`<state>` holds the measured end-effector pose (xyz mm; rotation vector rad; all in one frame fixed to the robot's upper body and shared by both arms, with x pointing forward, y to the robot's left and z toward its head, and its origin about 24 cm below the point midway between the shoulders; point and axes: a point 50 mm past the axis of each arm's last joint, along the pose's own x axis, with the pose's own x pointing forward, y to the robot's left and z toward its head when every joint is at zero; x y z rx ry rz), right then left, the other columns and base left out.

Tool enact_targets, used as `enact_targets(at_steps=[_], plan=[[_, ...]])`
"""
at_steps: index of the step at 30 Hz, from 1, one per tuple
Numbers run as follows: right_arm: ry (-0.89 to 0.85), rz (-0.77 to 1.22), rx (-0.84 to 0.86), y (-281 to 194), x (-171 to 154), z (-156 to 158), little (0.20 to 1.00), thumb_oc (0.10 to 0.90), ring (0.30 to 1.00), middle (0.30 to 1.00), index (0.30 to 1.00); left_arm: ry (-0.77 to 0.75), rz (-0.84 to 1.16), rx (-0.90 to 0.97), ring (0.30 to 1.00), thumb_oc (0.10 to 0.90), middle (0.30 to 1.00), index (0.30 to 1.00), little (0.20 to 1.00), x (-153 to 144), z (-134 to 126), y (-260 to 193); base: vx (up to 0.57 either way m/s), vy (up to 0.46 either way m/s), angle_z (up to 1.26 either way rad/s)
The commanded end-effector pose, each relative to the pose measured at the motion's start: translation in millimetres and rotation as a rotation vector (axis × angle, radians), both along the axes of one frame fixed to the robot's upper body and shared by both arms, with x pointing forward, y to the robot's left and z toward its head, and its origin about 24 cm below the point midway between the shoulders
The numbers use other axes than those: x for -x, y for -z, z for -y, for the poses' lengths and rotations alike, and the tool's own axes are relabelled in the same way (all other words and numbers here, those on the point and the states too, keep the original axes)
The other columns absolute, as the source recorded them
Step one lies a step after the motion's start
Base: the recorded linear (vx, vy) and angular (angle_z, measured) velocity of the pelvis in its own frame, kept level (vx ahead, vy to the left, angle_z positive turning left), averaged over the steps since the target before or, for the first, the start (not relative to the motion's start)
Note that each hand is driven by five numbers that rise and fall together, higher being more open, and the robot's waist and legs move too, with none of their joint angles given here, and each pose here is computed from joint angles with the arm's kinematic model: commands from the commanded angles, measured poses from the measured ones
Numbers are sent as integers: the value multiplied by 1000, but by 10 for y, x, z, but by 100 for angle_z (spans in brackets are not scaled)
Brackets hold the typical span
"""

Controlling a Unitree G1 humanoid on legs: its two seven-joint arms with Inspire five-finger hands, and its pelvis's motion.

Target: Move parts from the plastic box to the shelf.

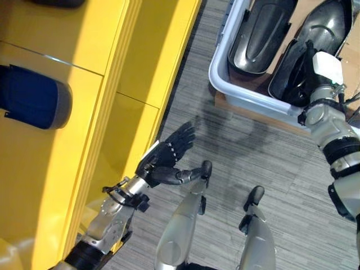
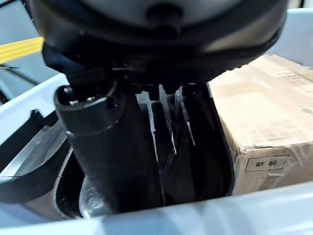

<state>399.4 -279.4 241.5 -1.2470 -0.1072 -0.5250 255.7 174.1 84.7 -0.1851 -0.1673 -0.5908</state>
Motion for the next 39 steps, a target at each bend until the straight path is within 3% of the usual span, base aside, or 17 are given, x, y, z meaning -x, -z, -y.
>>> enact_targets(at_steps=[1, 14, 18, 21, 34, 39], plan=[[150, 138, 92, -455, 138, 278, 1000, 900, 1000, 1000, 1000, 77, 182, 81, 1000, 900, 1000, 1000, 1000, 108, 155, -285, 8, 14, -6], [337, 220, 130, -703, 424, 732, 1000, 900, 1000, 1000, 1000, 108, 176, 97, 1000, 900, 1000, 1000, 1000, 181, 122, -291, 0, 1, -1], [337, 220, 129, -702, 424, 733, 1000, 900, 1000, 1000, 1000, 109, 176, 97, 1000, 900, 1000, 1000, 1000, 181, 122, -291, 1, 1, -1], [385, 255, 215, -883, 566, 864, 1000, 900, 1000, 1000, 1000, 119, 177, 106, 1000, 900, 1000, 1000, 1000, 218, 100, -321, 0, 0, 0], [321, 288, 334, -1221, 707, 833, 1000, 900, 1000, 1000, 1000, 164, 146, 85, 1000, 900, 1000, 1000, 1000, 301, -27, -310, -3, -47, -1], [318, 324, 518, -1288, 729, 727, 1000, 900, 1000, 1000, 1000, 196, 120, 135, 1000, 900, 1000, 1000, 1000, 310, -72, -308, -19, -48, -1]])
